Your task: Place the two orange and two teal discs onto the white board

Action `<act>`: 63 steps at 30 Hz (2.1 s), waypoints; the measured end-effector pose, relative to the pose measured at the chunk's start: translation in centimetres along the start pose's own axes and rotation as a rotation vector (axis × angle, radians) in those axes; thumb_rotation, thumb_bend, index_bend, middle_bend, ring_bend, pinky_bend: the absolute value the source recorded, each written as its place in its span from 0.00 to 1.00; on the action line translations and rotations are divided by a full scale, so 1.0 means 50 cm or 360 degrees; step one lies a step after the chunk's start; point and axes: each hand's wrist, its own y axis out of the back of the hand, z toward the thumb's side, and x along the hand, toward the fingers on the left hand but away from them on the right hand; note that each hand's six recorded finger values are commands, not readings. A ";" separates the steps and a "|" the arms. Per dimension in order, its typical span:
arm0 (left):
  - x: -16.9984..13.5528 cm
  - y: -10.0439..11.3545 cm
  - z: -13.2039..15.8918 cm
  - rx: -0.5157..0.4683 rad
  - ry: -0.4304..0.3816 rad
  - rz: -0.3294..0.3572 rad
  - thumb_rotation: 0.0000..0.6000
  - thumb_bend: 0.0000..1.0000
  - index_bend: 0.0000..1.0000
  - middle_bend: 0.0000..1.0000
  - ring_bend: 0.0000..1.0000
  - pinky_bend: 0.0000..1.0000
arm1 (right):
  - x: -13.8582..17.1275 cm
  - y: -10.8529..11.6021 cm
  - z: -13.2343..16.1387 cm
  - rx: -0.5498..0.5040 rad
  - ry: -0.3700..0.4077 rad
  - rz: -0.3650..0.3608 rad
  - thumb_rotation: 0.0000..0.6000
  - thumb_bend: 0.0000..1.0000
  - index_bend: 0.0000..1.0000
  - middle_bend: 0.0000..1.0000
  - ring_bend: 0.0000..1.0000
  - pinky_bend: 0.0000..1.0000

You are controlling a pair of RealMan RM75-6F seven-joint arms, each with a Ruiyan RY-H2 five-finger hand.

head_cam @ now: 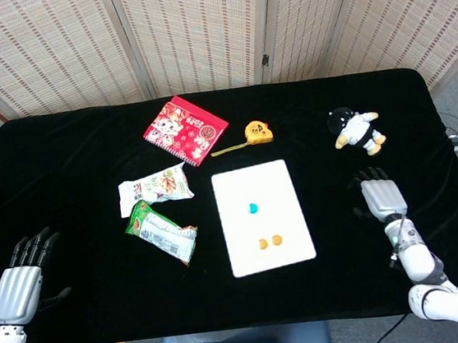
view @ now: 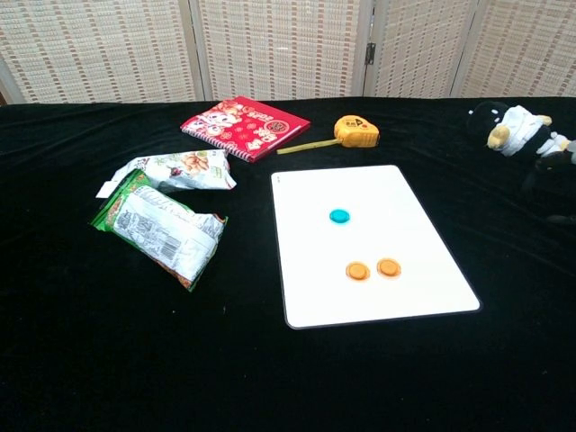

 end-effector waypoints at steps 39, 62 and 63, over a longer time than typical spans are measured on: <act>-0.009 0.010 -0.003 0.0006 0.0019 0.0010 1.00 0.15 0.04 0.05 0.10 0.00 | -0.015 -0.058 -0.110 0.0099 -0.0181 0.0046 1.00 0.27 0.39 0.14 0.02 0.00; -0.010 0.006 -0.008 0.0006 0.0029 0.0006 1.00 0.15 0.04 0.05 0.10 0.00 | -0.020 -0.057 -0.103 0.0101 -0.0184 0.0055 1.00 0.27 0.48 0.16 0.03 0.00; -0.010 0.007 -0.008 0.0006 0.0030 0.0005 1.00 0.15 0.04 0.05 0.10 0.00 | -0.020 -0.054 -0.100 0.0097 -0.0177 0.0049 1.00 0.27 0.48 0.16 0.03 0.00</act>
